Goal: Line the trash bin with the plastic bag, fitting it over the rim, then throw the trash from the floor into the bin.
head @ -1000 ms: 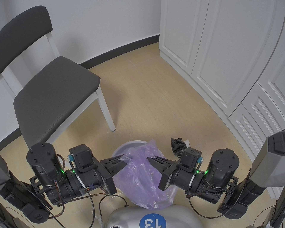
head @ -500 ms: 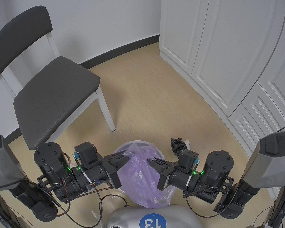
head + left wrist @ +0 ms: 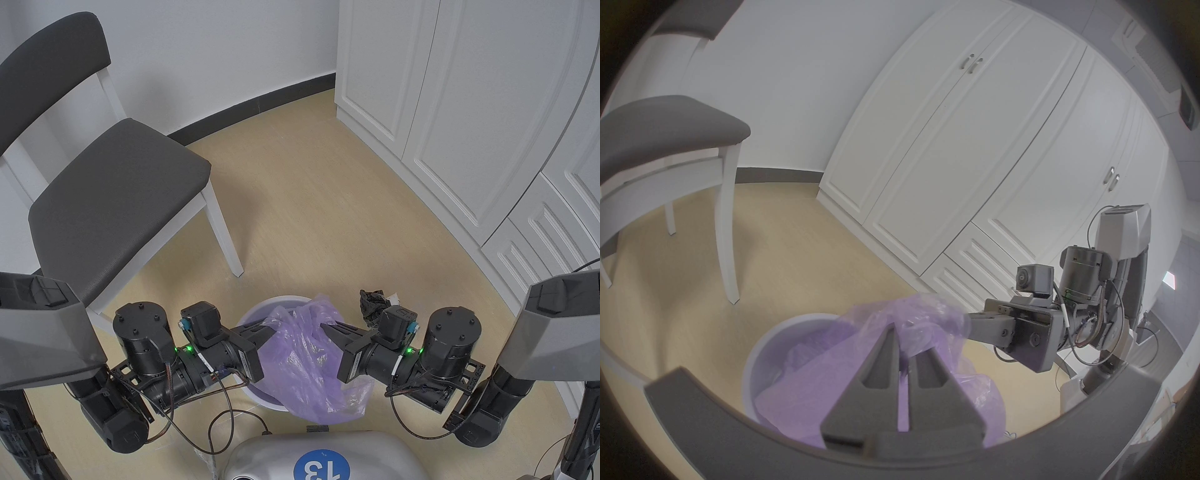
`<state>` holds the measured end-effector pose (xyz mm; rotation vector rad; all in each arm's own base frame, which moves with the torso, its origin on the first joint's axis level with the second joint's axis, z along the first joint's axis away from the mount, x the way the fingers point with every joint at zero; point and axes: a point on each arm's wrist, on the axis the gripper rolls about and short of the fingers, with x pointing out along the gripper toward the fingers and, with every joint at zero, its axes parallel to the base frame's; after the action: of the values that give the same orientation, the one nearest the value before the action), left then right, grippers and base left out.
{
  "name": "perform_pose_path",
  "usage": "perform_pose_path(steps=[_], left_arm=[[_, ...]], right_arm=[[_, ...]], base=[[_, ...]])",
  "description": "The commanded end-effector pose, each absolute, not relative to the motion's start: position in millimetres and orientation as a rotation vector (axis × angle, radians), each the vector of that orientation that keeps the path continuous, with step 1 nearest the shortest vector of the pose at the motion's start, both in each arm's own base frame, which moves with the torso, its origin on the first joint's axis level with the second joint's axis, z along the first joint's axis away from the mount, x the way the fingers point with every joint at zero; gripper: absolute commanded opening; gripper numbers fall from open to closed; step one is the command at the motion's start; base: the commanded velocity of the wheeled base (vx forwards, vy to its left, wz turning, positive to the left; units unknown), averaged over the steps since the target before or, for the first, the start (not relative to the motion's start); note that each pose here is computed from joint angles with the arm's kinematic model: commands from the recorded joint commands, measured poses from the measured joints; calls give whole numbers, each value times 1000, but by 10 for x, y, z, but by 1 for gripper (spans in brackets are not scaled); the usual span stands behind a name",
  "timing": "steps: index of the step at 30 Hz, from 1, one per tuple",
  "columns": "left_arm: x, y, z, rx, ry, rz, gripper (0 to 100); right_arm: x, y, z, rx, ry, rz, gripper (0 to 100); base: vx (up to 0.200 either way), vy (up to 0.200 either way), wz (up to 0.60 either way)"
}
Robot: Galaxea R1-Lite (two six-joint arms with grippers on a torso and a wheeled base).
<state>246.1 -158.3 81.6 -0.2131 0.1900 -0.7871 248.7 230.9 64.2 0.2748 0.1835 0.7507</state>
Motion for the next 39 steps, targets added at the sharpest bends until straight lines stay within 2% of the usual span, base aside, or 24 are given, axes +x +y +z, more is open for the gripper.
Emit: perform_pose_path(steps=[1, 8, 18, 29, 33, 39], left_arm=[[2561, -1573, 754, -220, 187, -766, 0], [2680, -1527, 736, -225, 174, -734, 0], [2972, -1447, 772, -371, 152, -661, 0], [3224, -1279, 647, -379, 142, -570, 0], [3248, -1283, 639, -405, 146, -567, 0], [3216, -1338, 687, -426, 142, -585, 0]], right_arm=[[2543, 2312, 572, 273, 196, 738, 0], [2647, 2345, 485, 280, 196, 721, 0], [2881, 2202, 504, 290, 165, 645, 0], [3025, 1857, 500, 150, 229, 549, 0], [2946, 1785, 559, 110, 250, 548, 0], [2755, 1694, 567, 43, 289, 622, 0]], base=[[0, 0, 0], [0, 0, 0], [0, 0, 0], [0, 0, 0], [0, 0, 0], [0, 0, 0]])
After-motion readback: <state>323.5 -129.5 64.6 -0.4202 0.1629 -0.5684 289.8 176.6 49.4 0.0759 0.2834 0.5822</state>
